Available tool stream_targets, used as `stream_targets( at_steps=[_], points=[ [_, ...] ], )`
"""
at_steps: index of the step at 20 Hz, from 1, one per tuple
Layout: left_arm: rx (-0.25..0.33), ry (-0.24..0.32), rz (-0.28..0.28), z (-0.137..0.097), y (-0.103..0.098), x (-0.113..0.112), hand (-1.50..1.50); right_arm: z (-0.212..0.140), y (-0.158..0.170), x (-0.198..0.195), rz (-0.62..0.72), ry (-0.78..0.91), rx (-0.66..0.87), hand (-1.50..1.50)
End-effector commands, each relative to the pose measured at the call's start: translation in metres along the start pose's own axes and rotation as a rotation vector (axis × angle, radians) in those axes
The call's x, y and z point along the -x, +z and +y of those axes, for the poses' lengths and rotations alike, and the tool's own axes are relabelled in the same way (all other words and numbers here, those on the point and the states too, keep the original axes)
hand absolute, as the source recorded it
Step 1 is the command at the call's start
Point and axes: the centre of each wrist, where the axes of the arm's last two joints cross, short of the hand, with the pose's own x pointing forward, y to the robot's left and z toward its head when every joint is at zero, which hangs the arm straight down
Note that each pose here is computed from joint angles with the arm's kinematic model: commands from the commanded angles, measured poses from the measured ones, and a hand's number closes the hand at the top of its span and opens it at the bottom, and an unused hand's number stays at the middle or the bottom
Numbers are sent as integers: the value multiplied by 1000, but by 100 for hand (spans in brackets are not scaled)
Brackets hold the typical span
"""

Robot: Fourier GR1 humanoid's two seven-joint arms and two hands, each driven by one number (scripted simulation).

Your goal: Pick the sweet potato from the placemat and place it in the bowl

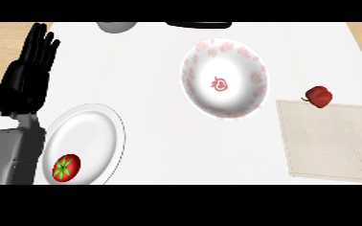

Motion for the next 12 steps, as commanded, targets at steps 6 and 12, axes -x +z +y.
stream_targets(
  at_steps=[6,12],
  points=[
    [-19,-14,26,15,6,4,0,-8,-65,-35,-222,-319,-158,150],
    [-40,-18,28,16,7,6,0,36,-121,-68,-273,-314,-285,150]
  ],
)
